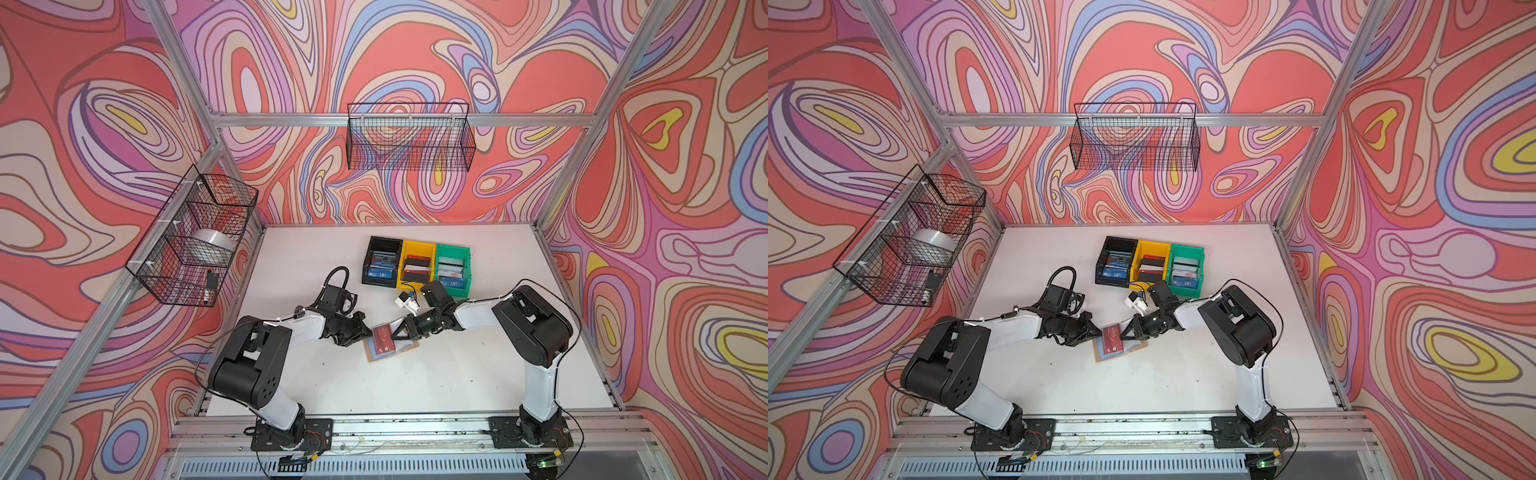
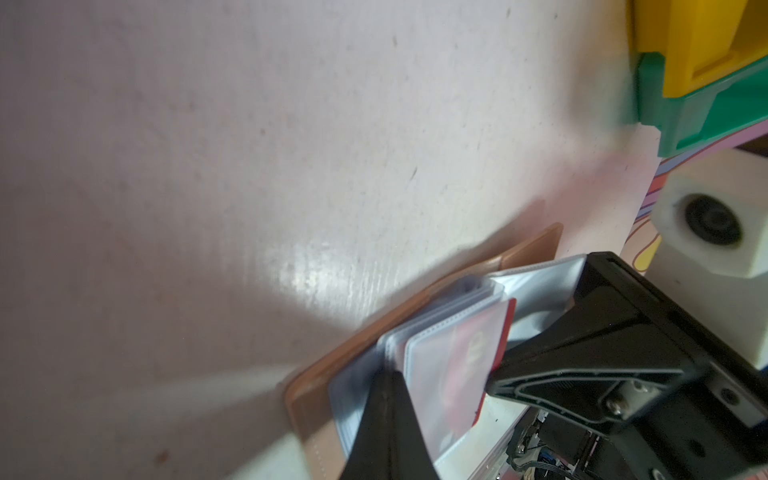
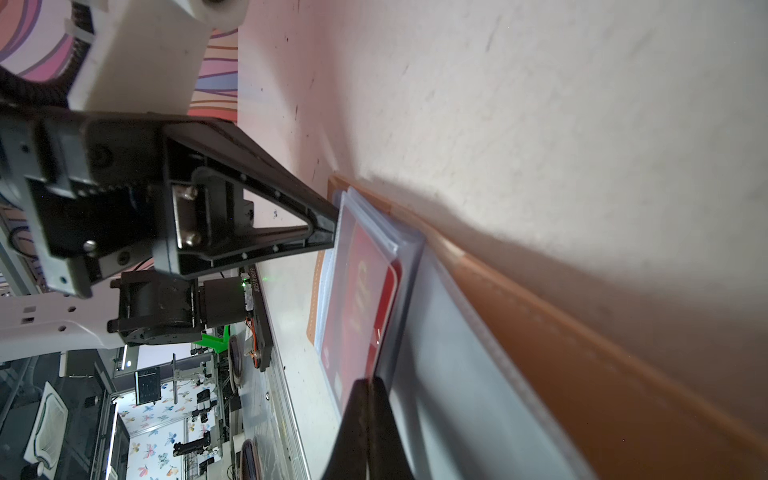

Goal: Take the credit cards out of the card holder

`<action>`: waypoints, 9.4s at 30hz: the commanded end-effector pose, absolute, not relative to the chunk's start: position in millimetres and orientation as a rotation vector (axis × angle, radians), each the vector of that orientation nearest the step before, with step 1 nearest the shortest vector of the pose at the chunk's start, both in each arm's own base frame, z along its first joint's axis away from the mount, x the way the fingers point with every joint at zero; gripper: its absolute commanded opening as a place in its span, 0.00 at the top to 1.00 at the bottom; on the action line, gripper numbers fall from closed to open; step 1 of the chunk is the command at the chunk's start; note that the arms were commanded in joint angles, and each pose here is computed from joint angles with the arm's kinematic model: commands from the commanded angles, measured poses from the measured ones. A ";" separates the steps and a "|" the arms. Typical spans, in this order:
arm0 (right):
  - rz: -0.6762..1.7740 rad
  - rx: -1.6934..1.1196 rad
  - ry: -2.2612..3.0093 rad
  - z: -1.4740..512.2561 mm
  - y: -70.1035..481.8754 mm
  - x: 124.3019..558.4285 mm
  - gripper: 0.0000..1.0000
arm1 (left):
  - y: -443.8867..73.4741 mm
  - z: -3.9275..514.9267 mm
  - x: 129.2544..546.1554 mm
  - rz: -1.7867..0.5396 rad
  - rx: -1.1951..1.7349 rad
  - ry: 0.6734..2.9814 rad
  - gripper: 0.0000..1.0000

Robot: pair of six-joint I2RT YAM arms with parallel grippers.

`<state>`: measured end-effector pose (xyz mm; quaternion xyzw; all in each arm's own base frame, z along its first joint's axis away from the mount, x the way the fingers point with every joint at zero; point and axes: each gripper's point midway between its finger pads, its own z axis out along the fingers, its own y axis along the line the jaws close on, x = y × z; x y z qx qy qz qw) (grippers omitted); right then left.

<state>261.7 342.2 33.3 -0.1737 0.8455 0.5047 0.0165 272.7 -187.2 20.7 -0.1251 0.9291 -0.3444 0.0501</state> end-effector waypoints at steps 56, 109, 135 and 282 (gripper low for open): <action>0.848 -0.871 2.544 168.8 266.1 413.2 1.00 | -188.8 0.5 287.8 -0.955 -0.298 2.961 1.00; 0.287 -1.527 2.386 99.7 235.7 466.6 1.00 | -199.5 -1.2 290.9 -1.055 -0.307 2.944 1.00; 0.063 -1.664 2.358 71.0 233.5 473.7 1.00 | -200.9 -3.7 292.8 -1.066 -0.302 2.954 1.00; 1.367 -0.716 2.754 34.6 308.9 288.3 1.00 | -190.0 -17.1 281.4 -0.980 -0.372 2.994 1.00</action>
